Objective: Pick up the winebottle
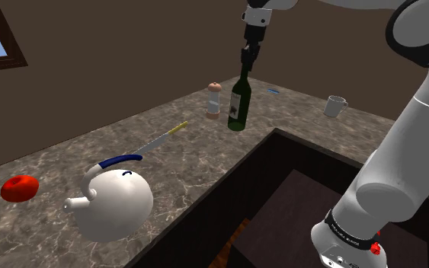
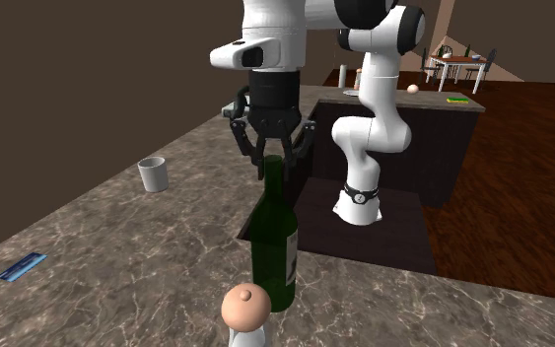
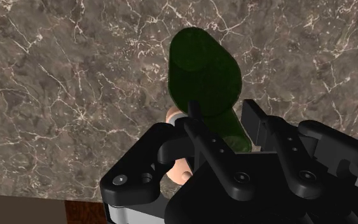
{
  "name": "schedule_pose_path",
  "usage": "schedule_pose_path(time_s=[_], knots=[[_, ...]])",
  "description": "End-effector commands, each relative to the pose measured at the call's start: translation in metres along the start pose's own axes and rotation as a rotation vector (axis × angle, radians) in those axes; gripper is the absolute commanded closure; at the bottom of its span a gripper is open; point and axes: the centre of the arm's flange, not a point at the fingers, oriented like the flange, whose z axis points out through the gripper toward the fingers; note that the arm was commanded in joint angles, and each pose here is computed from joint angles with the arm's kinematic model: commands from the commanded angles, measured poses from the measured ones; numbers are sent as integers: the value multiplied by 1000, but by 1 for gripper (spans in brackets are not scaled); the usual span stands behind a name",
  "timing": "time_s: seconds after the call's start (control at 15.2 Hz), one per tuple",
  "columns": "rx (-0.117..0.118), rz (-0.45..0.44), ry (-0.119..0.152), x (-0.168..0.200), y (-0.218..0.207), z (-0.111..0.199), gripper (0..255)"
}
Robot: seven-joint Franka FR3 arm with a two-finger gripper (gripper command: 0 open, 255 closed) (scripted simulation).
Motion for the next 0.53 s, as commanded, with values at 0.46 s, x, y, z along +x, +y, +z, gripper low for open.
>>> schedule_pose_path(time_s=[0.46], knots=[[0, 0, -1, 1, 0, -20, 255]])
